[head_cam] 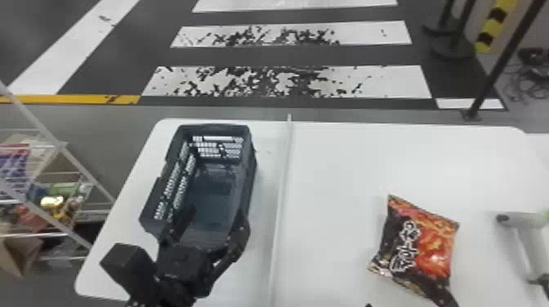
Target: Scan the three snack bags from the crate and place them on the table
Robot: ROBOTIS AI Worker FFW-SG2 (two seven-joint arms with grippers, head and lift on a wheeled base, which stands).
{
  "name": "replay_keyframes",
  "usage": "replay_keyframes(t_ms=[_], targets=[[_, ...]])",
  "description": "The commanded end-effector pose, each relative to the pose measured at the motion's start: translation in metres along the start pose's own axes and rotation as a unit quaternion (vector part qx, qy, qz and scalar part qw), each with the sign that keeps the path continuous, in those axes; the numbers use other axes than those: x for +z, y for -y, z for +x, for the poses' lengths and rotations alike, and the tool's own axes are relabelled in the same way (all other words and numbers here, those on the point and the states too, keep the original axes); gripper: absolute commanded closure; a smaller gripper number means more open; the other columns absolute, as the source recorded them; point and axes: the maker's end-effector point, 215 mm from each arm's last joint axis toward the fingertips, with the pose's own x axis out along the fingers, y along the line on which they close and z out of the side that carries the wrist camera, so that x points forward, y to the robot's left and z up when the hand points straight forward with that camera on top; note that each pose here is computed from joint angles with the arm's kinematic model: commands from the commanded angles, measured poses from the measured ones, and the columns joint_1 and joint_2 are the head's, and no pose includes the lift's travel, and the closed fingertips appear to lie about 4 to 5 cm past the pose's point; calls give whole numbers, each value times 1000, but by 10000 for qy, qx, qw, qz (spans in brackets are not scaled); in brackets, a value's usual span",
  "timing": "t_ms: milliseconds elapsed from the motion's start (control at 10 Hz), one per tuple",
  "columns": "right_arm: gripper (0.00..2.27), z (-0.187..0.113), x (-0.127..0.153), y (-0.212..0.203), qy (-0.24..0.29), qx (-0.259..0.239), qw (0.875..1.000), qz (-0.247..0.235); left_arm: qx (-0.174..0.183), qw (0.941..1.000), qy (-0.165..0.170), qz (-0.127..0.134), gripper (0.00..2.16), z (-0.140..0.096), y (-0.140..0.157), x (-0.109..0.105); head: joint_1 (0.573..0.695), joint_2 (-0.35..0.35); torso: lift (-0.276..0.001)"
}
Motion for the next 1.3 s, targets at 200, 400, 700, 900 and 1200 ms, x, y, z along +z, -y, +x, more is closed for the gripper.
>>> replay_keyframes(t_ms=[200,400,700,900,1200], targets=[[120,26,-25,-3,-820,100,9939,-732,-75,9998,-150,-76,73,-1,2,-13,695,136,-37],[120,35,-39,15,-1257,-175,9851,-1162,-212,9996,-156,-105,73,-2,6,-15,695,116,-37],[124,48,-52,50,-1722,-561,9731,-1428,-206,9996,-159,-104,73,-3,4,-16,695,61,-37],[1004,45,-69,65,-2141,-716,9620,-1535,-229,9995,-190,-110,73,-4,4,-19,695,37,-37],[2132,42,-79,66,-2317,-672,9603,-1404,-243,9995,-195,-114,73,-4,4,-19,695,-5,-37]])
